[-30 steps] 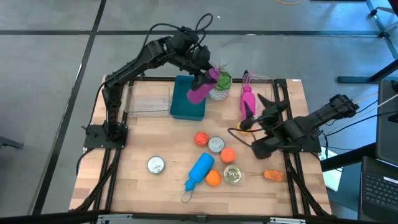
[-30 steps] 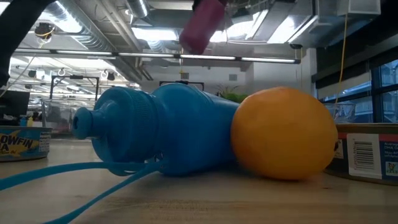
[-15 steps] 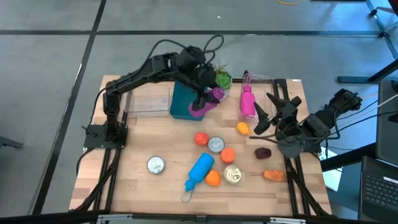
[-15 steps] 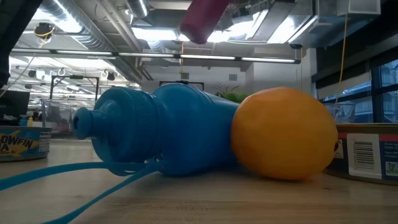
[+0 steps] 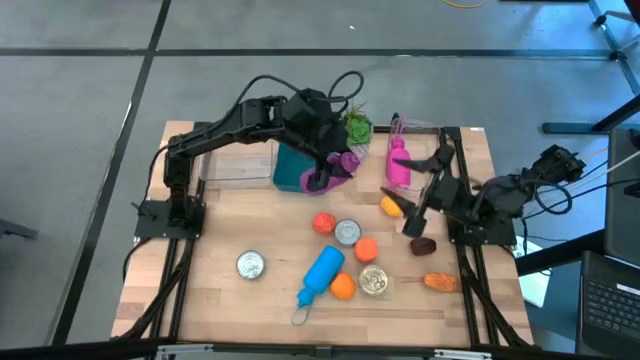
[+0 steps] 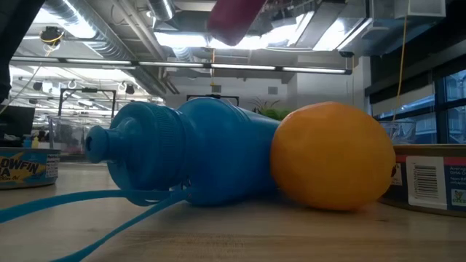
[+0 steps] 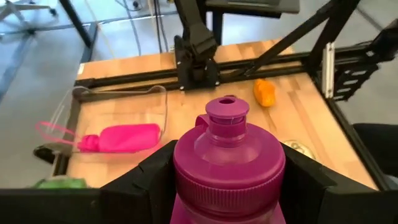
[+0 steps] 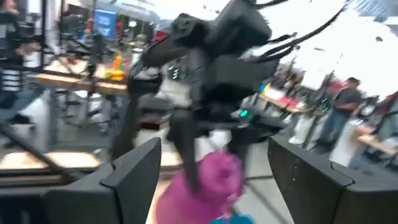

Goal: Pick & Place Food Item
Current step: Put the purple water bottle into the right transparent bin

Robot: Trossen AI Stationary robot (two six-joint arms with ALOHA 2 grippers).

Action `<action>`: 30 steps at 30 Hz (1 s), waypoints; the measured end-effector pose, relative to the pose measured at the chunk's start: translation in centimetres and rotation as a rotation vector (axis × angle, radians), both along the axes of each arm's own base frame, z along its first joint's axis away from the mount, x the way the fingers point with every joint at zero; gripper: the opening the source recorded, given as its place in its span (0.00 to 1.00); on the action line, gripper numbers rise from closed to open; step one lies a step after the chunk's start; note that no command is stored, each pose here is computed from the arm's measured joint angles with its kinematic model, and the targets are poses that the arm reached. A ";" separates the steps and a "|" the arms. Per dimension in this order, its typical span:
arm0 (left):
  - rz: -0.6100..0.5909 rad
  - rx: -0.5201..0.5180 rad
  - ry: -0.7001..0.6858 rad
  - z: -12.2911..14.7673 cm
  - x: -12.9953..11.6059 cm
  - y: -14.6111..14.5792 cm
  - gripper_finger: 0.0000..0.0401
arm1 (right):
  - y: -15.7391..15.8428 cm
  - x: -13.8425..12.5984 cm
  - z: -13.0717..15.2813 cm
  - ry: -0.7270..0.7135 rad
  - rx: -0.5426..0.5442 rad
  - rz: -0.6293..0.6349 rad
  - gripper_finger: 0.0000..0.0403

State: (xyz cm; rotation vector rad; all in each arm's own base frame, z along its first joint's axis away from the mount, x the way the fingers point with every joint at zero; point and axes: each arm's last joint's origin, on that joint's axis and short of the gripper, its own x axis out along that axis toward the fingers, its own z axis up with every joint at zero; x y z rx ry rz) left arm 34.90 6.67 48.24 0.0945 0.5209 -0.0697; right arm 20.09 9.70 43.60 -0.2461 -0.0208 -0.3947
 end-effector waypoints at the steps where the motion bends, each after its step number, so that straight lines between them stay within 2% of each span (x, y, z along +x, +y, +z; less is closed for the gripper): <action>1: 0.011 0.012 0.017 0.1 -0.5 -0.3 0.52 | -0.3 0.0 0.1 0.002 -0.012 -0.015 0.72; 5: 0.010 0.057 -0.006 1.4 -1.9 -1.9 0.52 | -1.0 1.1 -0.1 -0.005 -0.016 0.070 0.72; 9: -0.032 0.071 -0.086 2.9 -3.0 -3.5 0.52 | -1.6 3.5 -1.4 0.050 -0.046 0.076 0.72; 15: -0.086 0.083 -0.085 2.9 -3.0 -5.5 0.52 | -1.9 6.1 -1.8 -0.003 -0.099 0.126 0.72; 20: -0.071 0.152 -0.088 2.9 -2.9 -6.8 0.52 | -2.1 6.5 -1.4 -0.069 -0.101 0.215 0.72; 30: -0.072 0.156 -0.116 3.1 -2.7 -7.0 0.52 | -1.9 6.7 -1.5 -0.085 -0.066 0.282 0.72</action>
